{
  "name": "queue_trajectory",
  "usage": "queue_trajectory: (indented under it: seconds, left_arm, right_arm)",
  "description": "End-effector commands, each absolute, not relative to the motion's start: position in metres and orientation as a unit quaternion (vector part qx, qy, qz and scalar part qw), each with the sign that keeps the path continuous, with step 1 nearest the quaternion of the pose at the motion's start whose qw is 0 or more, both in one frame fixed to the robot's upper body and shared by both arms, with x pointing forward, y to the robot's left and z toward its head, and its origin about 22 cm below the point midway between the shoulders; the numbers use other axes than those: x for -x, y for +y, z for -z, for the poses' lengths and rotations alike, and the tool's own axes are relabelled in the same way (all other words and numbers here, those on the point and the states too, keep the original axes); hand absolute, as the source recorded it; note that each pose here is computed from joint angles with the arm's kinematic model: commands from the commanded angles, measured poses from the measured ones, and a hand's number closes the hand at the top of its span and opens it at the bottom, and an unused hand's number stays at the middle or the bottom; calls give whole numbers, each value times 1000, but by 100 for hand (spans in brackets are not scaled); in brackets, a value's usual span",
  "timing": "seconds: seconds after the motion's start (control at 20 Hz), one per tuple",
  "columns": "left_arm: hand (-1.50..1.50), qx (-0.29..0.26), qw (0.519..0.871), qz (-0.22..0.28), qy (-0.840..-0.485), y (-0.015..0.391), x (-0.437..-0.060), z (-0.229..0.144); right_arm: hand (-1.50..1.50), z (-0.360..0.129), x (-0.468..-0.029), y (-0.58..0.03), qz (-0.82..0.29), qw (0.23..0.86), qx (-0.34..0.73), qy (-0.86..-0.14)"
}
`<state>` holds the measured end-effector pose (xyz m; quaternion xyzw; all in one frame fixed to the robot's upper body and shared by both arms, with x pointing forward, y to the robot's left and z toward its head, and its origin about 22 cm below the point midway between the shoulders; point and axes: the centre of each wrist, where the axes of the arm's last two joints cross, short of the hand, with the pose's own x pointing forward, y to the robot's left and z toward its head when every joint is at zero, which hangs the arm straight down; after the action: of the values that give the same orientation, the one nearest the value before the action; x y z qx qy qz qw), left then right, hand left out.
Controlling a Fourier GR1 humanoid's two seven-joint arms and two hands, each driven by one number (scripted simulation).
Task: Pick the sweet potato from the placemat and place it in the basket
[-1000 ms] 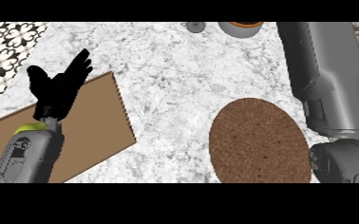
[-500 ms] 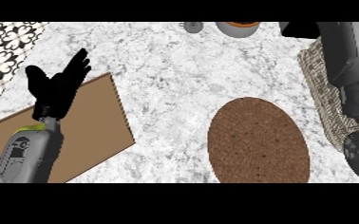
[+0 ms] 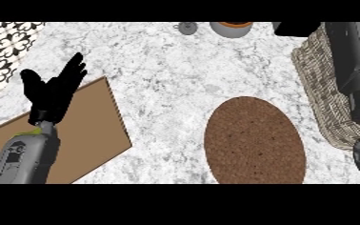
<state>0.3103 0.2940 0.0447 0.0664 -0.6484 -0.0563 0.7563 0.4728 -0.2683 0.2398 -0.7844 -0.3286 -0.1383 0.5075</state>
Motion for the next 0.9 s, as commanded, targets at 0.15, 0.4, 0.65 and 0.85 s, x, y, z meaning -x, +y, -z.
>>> queue_trajectory:
  seconds: [0.15, 0.4, 0.65, 0.85]
  left_arm:
    - [0, -69, 756, 45, -650, 308, -300, -35]
    - [0, -75, 760, 49, -643, 302, -292, -28]
    - [0, -78, 758, 46, -646, 305, -307, -45]
    - [0, -71, 756, 43, -649, 295, -300, -42]
  right_arm:
    - [150, -214, -470, -285, 224, 528, 760, -305]
    - [150, -200, -466, -291, 236, 523, 757, -313]
    - [-150, -163, -445, -334, 315, 499, 758, -278]
    - [-150, -164, -442, -350, 300, 510, 762, -263]
